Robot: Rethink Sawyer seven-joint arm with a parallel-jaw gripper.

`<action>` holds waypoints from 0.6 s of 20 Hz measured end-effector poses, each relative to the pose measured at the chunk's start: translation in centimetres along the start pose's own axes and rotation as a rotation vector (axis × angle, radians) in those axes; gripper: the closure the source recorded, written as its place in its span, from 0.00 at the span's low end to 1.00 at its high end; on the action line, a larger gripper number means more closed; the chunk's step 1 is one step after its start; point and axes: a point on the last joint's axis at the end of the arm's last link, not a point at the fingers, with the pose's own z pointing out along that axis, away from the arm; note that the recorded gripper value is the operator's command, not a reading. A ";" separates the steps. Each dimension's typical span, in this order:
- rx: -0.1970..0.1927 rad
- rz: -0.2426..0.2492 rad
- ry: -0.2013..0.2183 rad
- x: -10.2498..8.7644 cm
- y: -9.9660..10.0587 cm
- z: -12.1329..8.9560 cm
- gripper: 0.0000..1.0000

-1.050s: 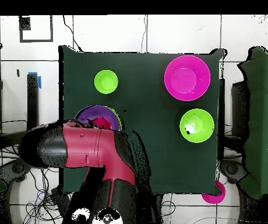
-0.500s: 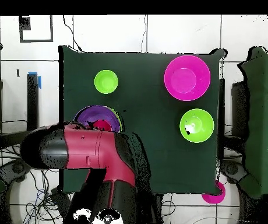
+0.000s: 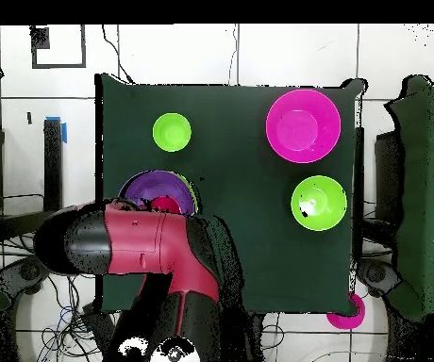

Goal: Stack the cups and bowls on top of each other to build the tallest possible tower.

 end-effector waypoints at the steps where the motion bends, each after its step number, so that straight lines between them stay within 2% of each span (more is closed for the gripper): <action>1: 0.000 0.000 0.000 0.0 0.0 0.0 1.00; 12: -0.003 -0.003 0.001 0.0 0.2 0.0 1.00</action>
